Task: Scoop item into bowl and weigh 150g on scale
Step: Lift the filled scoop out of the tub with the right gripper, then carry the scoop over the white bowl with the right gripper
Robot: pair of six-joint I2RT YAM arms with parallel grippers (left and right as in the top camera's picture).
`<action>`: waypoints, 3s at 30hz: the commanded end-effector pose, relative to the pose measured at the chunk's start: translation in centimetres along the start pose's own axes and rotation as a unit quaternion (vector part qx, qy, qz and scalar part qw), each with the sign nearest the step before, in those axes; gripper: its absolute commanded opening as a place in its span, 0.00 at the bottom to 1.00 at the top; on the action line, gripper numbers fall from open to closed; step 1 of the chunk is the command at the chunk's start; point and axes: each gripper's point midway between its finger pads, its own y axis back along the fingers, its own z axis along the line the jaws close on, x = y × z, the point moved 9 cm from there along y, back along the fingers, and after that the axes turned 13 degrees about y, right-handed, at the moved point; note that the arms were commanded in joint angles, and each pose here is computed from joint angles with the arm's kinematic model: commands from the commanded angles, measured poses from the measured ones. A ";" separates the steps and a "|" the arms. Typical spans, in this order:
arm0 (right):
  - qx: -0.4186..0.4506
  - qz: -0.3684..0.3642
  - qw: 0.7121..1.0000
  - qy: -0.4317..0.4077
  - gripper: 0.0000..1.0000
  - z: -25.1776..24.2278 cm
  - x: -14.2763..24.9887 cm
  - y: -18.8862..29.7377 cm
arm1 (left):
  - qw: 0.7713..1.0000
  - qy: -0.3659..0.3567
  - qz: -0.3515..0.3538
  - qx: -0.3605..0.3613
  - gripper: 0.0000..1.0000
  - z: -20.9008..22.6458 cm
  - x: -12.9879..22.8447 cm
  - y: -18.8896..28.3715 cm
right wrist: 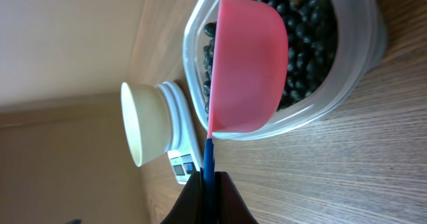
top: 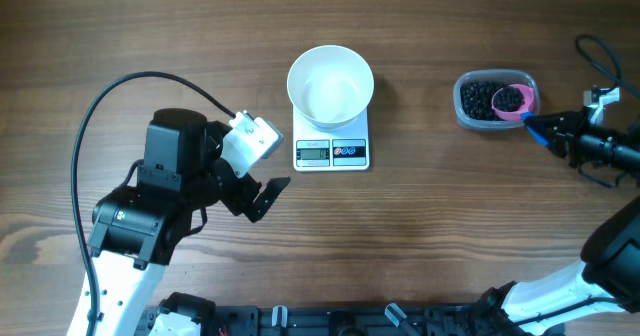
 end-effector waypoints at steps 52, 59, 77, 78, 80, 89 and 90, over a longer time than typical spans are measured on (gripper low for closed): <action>-0.272 0.159 0.941 0.125 0.04 15.6 1.6 -16.1 | 1.000 0.001 -0.012 0.002 1.00 0.0 -0.7 0.5; -0.216 0.135 0.934 0.252 0.04 17.4 2.8 -19.6 | 1.000 0.001 -0.012 0.002 1.00 0.0 -0.7 0.5; -0.113 0.091 0.879 0.454 0.05 20.3 5.0 -21.9 | 1.000 0.001 -0.012 0.002 1.00 0.0 -0.7 0.5; -0.105 0.089 0.879 0.456 0.05 20.4 5.0 -21.7 | 1.000 0.001 -0.012 0.002 1.00 0.0 -0.7 0.5; -0.087 0.085 0.880 0.460 0.05 20.6 5.0 -21.4 | 1.000 0.001 -0.012 0.002 1.00 0.0 -0.7 0.5; -0.050 0.083 0.868 0.487 0.05 21.9 6.1 -21.2 | 1.000 0.001 -0.012 0.002 1.00 0.0 -0.7 0.5; -0.030 0.082 0.867 0.491 0.05 21.8 6.2 -21.4 | 1.000 0.001 -0.012 0.002 1.00 0.0 -0.7 0.5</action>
